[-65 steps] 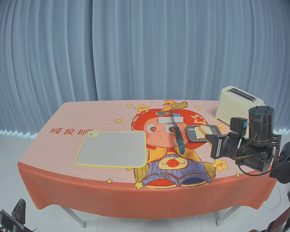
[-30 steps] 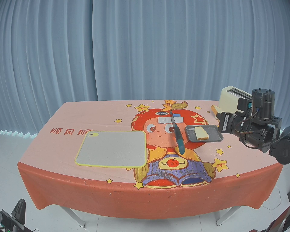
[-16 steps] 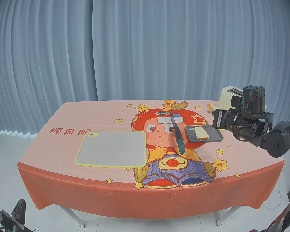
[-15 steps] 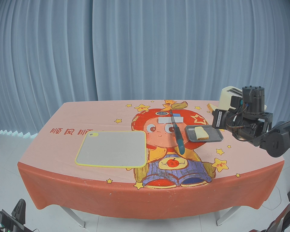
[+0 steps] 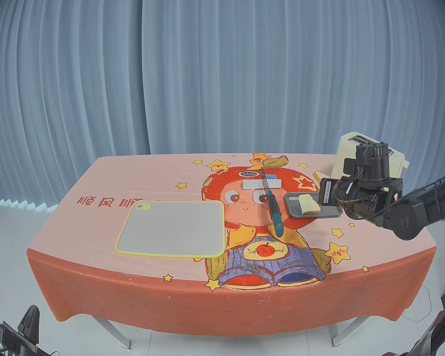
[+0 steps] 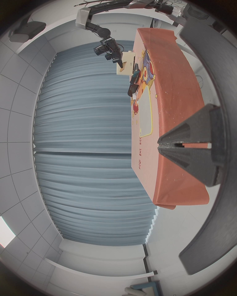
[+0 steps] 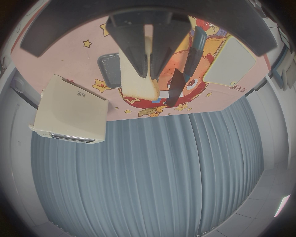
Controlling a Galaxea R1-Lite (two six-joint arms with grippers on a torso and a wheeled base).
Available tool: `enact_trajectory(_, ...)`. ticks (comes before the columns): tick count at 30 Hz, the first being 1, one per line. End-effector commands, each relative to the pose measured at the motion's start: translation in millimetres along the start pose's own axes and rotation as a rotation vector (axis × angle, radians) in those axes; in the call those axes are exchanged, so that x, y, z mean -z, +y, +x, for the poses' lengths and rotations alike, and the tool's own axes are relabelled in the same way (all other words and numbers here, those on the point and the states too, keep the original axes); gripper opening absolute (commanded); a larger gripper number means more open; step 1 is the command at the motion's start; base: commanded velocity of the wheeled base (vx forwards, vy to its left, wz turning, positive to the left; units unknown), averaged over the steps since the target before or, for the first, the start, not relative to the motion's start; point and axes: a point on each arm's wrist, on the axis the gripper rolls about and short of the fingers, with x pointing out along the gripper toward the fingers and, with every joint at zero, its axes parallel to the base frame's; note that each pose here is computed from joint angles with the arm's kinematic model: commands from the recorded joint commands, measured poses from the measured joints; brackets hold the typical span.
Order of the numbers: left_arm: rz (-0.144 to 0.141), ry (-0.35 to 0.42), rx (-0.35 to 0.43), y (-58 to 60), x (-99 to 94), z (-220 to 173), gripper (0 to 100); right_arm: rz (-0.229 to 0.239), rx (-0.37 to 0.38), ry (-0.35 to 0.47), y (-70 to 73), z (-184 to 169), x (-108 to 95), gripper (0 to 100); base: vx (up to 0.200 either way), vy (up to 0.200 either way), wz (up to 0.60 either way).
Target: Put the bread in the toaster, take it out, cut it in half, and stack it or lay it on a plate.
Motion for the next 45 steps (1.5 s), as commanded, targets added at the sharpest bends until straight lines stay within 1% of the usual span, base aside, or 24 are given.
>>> enact_trajectory(1,0.0,0.019,-0.001,0.0,4.8,1,0,-0.002,-0.005,0.024,1.5,16,5,0,0.0,0.0,0.0)
enact_trajectory(5,0.0,0.019,-0.001,0.0,4.8,1,0,-0.001,-0.006,0.024,5.9,32,5,0,0.0,0.0,0.0)
enact_trajectory(8,0.0,0.019,-0.001,0.0,4.8,1,0,-0.006,0.001,0.041,6.7,44,10,0,0.0,0.0,0.0)
enact_trajectory(11,0.0,0.019,-0.001,0.0,4.8,1,0,-0.007,0.025,0.069,2.5,65,20,0,0.0,0.0,0.0)
enact_trajectory(13,0.0,0.019,-0.001,0.0,4.8,1,0,-0.007,0.025,0.069,2.7,66,20,0,0.0,0.0,0.0)
enact_trajectory(14,0.0,0.019,-0.001,0.0,4.8,1,0,-0.007,0.032,0.077,2.7,79,25,0,0.0,0.0,0.0)
enact_trajectory(18,0.0,0.019,-0.001,0.0,4.8,1,0,-0.007,0.038,0.094,0.4,92,32,0,0.0,0.0,0.0)
enact_trajectory(30,0.0,0.019,-0.001,0.0,4.8,1,0,-0.015,0.042,0.116,0.2,95,39,0,0.0,0.0,0.0)
enact_trajectory(45,0.0,0.019,-0.001,0.0,4.8,1,0,-0.014,0.04,0.111,1.0,91,37,0,0.0,0.0,0.0)
